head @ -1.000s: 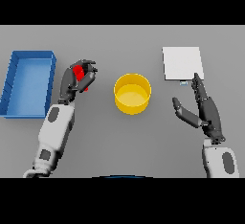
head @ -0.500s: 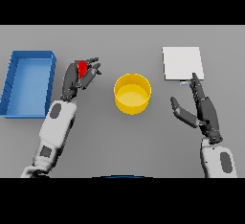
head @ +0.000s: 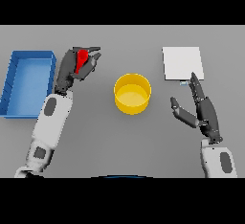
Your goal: Pick up the red beaker and tilt it to pour out 1 green nut into yellow bowl. Pick up the yellow bowl and place it on the metallic measuring scale.
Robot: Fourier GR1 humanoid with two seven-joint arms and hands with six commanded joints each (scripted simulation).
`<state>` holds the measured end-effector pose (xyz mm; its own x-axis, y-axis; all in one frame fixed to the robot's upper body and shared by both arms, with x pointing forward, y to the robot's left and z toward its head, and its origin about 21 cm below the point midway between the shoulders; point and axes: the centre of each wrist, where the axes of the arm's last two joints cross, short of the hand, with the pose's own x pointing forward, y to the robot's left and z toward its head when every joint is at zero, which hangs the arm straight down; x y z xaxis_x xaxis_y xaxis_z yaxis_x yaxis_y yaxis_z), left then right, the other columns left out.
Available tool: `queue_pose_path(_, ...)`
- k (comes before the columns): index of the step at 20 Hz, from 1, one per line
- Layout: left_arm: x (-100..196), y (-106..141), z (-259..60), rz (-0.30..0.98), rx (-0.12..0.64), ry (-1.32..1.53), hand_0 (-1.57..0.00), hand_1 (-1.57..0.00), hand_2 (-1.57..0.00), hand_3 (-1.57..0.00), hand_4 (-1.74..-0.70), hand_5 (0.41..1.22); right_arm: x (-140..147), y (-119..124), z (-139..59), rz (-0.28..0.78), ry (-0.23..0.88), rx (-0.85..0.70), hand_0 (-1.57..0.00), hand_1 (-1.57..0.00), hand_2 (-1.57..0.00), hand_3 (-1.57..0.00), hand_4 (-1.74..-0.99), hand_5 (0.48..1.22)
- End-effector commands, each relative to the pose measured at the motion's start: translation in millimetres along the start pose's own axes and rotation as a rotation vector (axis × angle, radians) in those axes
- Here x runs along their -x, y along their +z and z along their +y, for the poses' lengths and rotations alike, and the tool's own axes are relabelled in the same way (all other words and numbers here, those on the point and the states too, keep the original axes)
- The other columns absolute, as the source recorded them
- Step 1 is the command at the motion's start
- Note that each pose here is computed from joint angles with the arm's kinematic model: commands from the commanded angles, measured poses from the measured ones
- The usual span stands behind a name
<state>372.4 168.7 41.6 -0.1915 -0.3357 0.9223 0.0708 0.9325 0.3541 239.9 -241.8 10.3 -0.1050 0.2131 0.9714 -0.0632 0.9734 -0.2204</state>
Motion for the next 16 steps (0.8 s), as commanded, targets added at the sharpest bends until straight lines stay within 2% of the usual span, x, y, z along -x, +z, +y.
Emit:
queue_pose_path(1, -5, -1, 1, 0.003, 0.014, -0.039, -1.57, -1.57, -1.56, -1.56, -1.62, 1.174, 2, 1, 0.2, 0.004, -0.002, -0.001, 0.00, 0.00, 0.00, 0.00, -1.277, 0.664)
queue_pose_path(6, -16, -3, -2, 0.014, 0.057, -0.133, -1.57, -1.57, -1.56, -1.56, -1.62, 1.140, 1, 2, 1.6, 0.016, 0.005, -0.005, 0.00, 0.00, 0.00, 0.00, -1.277, 0.679)
queue_pose_path(7, -17, -4, -2, 0.008, 0.072, -0.172, -1.57, -1.57, -1.57, -1.56, -1.64, 1.131, 2, 3, 2.3, 0.010, 0.001, -0.007, 0.00, 0.00, 0.00, 0.00, -1.274, 0.683)
queue_pose_path(13, -48, -19, -12, -0.064, 0.235, -0.601, -1.57, -1.57, -1.57, -1.57, -1.71, 1.136, 3, 6, 4.1, 0.025, -0.002, -0.003, 0.00, 0.00, 0.00, 0.00, -1.280, 0.690)
queue_pose_path(16, -61, -26, -20, -0.075, 0.338, -0.804, -1.57, -1.57, -1.57, -1.57, -1.73, 1.172, 0, 3, 1.6, 0.011, 0.010, 0.000, 0.00, 0.00, 0.00, 0.00, -1.290, 0.695)
